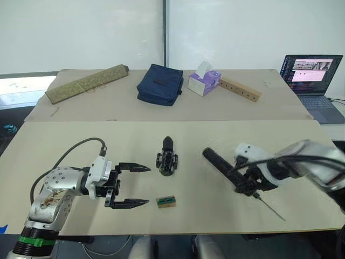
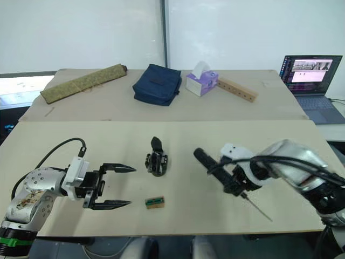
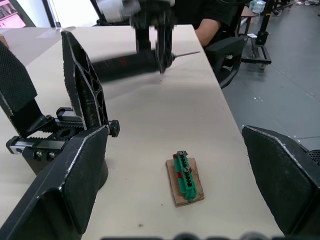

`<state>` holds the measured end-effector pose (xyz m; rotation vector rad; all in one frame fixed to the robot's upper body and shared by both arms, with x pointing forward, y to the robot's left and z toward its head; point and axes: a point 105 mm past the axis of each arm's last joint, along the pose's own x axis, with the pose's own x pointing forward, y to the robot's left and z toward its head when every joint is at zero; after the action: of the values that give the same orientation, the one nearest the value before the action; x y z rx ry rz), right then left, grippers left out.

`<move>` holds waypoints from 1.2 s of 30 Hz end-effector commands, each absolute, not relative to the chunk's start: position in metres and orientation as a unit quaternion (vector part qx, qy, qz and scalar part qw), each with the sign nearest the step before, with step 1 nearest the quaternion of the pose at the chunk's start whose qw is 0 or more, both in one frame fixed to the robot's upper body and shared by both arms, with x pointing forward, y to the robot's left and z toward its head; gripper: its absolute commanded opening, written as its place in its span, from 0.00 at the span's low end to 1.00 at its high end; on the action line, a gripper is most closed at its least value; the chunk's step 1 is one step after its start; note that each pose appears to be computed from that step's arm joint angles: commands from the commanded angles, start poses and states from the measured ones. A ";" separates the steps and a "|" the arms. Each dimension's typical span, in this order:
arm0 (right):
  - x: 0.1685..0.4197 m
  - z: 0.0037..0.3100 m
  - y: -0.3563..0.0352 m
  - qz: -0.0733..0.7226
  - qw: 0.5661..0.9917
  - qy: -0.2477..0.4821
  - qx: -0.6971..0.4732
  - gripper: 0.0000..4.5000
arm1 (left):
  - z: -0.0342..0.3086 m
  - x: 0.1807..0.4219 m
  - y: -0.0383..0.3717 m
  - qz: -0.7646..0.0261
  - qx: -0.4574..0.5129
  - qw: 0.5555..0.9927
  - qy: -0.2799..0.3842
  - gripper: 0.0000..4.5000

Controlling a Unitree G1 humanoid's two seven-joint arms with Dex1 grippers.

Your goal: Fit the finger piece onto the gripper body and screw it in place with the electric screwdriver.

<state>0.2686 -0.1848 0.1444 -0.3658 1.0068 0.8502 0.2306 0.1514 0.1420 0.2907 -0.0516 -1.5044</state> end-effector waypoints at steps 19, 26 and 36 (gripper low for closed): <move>0.206 0.241 -0.093 0.586 0.783 -0.206 -0.035 0.43 | 0.094 0.229 0.160 -0.656 0.151 0.737 0.050 1.00; 0.205 0.215 -0.054 0.662 0.712 -0.230 -0.043 0.43 | 0.068 0.235 0.137 -0.636 0.169 0.750 0.064 1.00; 0.209 0.193 -0.039 0.702 0.671 -0.226 -0.068 0.43 | 0.051 0.234 0.111 -0.648 0.176 0.739 0.057 1.00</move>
<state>0.2143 -0.0399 0.1785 -0.1193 -0.4086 1.5722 0.2367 0.1153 0.0560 0.3670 0.1211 -1.4016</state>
